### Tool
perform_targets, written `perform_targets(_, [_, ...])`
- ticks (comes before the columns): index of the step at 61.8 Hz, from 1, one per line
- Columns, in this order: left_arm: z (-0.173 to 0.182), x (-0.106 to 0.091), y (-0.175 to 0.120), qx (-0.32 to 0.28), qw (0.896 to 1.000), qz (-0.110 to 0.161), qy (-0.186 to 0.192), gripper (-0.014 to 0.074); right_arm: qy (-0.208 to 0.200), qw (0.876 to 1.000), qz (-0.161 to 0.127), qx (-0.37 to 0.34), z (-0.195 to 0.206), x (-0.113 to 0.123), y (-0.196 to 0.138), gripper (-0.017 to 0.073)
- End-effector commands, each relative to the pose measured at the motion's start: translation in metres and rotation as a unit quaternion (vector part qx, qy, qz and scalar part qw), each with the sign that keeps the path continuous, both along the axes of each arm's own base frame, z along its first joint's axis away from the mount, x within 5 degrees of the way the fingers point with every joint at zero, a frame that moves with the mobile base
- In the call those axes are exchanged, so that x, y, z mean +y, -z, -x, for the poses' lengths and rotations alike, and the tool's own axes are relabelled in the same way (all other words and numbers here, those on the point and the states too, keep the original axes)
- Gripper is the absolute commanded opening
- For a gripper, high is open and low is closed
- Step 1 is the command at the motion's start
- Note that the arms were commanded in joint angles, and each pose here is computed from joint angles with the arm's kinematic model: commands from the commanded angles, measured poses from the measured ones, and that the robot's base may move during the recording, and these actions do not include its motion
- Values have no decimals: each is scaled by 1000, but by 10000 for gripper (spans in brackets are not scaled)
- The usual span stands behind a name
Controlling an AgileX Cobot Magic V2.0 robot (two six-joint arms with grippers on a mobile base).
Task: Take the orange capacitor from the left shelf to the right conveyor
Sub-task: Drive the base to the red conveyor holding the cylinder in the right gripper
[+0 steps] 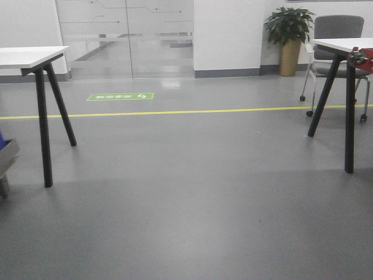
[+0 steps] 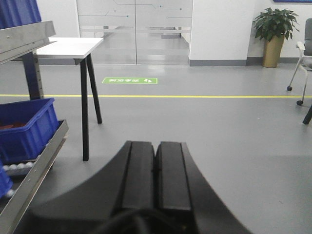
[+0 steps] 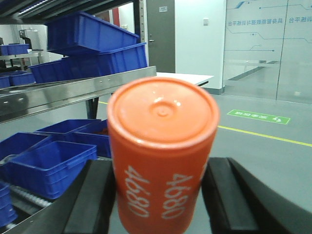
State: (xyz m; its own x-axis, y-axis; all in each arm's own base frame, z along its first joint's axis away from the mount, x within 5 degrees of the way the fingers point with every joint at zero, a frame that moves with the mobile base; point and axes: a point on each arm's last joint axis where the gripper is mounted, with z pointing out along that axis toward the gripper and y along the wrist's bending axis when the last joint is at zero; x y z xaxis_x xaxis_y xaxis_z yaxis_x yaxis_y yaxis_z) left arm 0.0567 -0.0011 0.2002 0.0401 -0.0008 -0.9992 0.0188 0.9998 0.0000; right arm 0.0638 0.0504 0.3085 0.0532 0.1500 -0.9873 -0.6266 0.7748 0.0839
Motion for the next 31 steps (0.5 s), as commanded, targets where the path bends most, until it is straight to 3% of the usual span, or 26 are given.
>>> perform_targets(1, [0, 0, -10, -42, 999, 4, -1, -105, -1, 998, -33, -53, 2, -1, -18, 49])
perform_targets(31, [0, 0, -10, -42, 999, 4, -1, -105, -1, 998, -33, -52, 2, -1, -18, 49])
